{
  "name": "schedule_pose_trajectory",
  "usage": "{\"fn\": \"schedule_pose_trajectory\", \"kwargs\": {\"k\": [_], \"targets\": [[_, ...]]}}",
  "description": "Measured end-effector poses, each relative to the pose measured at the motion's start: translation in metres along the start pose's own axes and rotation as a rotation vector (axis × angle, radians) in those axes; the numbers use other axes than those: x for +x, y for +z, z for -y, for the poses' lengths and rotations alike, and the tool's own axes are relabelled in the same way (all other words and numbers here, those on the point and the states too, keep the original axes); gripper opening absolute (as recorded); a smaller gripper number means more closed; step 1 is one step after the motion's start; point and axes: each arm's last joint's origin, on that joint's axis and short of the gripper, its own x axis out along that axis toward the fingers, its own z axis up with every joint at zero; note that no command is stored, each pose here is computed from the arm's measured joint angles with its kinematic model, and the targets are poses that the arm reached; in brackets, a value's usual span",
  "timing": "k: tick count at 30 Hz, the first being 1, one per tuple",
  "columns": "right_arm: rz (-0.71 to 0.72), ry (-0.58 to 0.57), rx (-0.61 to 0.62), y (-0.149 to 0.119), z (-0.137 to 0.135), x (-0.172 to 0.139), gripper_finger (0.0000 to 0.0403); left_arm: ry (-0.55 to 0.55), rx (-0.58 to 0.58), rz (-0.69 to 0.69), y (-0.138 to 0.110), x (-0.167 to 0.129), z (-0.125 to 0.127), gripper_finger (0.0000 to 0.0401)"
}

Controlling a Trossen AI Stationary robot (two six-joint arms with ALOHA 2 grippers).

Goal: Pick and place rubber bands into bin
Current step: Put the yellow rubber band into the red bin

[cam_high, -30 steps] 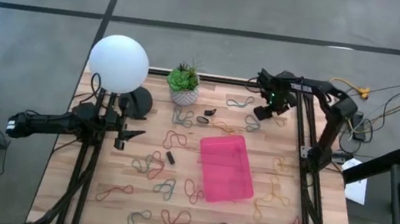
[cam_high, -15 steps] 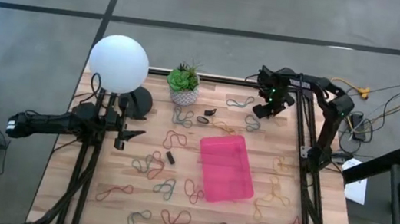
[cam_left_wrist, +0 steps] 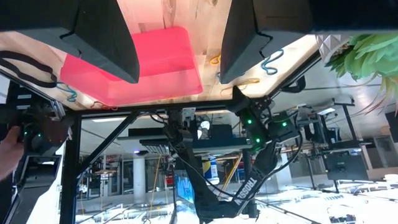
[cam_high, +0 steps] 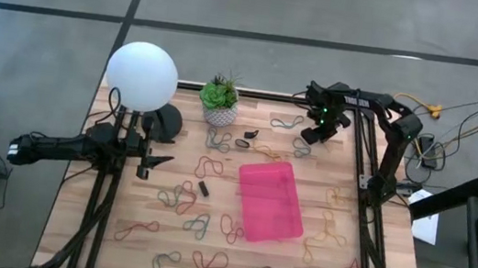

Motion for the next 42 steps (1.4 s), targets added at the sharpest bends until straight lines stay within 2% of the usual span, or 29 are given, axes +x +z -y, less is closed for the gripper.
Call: {"fn": "schedule_pose_trajectory", "kwargs": {"k": [7, 11, 15, 17, 21, 29, 31, 33, 36, 39, 42], "targets": [[0.044, 0.030, -0.013, -0.015, -0.005, -0.021, 0.0008, 0.000, 0.000, 0.000, 0.000, 0.000, 0.000, 0.0209], [0.049, 0.166, -0.019, -0.037, -0.009, -0.047, 0.0008, 0.000, 0.000, 0.000, 0.000, 0.000, 0.000, 0.0209], [0.133, 0.336, -0.082, -0.066, -0.024, -0.082, 0.0008, 0.000, 0.000, 0.000, 0.000, 0.000, 0.000, 0.0209], [0.175, 0.419, -0.099, -0.082, -0.035, -0.097, 0.0008, 0.000, 0.000, 0.000, 0.000, 0.000, 0.000, 0.0209], [0.245, 0.463, -0.131, -0.112, -0.065, -0.118, 0.0008, 0.000, 0.000, 0.000, 0.000, 0.000, 0.000, 0.0209], [0.274, 0.534, -0.321, -0.157, -0.147, -0.118, 0.0008, 0.000, 0.000, 0.000, 0.000, 0.000, 0.000, 0.0209], [0.308, 0.534, -0.365, -0.163, -0.167, -0.114, 0.0008, 0.000, 0.000, 0.000, 0.000, 0.000, 0.000, 0.0209], [0.364, 0.488, -0.378, -0.167, -0.182, -0.108, 0.0009, 0.000, 0.000, 0.000, 0.000, 0.000, 0.000, 0.0209], [0.419, 0.367, -0.296, -0.164, -0.194, -0.095, 0.0010, 0.000, 0.000, 0.000, 0.000, 0.000, 0.000, 0.0209], [0.390, 0.312, -0.288, -0.159, -0.203, -0.080, 0.0024, 0.000, 0.000, 0.000, 0.000, 0.000, 0.000, 0.0209], [0.351, 0.273, -0.292, -0.153, -0.211, -0.066, 0.0058, 0.000, 0.000, 0.000, 0.000, 0.000, 0.000, 0.0209]]}}
